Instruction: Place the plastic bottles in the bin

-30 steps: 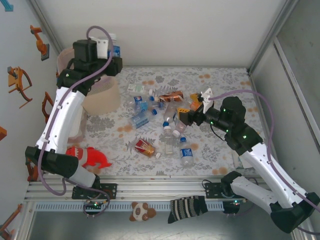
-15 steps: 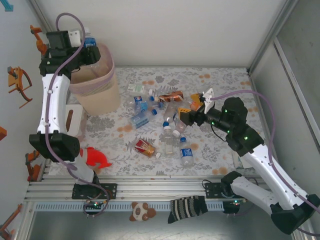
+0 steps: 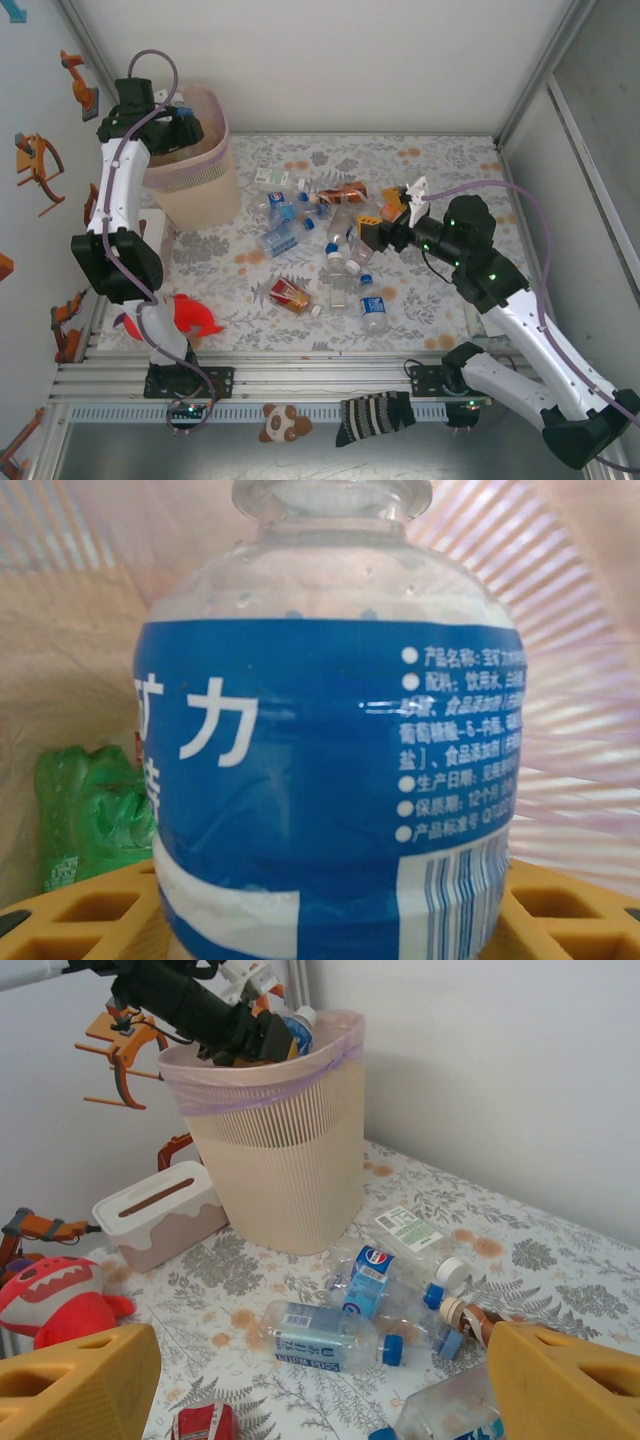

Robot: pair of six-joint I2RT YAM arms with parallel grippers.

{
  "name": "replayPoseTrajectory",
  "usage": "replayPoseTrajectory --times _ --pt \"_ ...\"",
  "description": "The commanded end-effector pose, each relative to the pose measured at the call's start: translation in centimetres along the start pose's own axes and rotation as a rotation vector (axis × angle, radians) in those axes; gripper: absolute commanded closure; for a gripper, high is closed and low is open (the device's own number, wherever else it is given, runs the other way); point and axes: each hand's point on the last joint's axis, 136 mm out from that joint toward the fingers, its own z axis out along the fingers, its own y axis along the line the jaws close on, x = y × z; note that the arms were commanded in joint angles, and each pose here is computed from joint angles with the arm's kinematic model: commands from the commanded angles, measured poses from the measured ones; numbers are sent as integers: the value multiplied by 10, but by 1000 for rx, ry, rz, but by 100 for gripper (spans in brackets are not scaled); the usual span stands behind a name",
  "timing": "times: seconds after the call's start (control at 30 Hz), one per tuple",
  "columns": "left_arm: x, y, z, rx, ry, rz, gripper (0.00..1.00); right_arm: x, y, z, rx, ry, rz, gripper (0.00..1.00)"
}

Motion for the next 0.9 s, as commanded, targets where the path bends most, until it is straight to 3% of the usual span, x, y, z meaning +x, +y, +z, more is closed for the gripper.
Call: replayPoseTrajectory --times 0.0,0.57,0.73,0.87 --pt "21 19 20 -70 80 -51 45 -10 3 -5 2 -25 -11 16" --pt "99 59 88 -261 300 -44 42 -3 0 2 4 -8 -10 16" --pt "100 57 95 -242 303 -53 33 -3 0 1 9 -10 -16 16" --pt "79 48 80 -222 235 -49 26 -6 0 0 8 -15 -17 16"
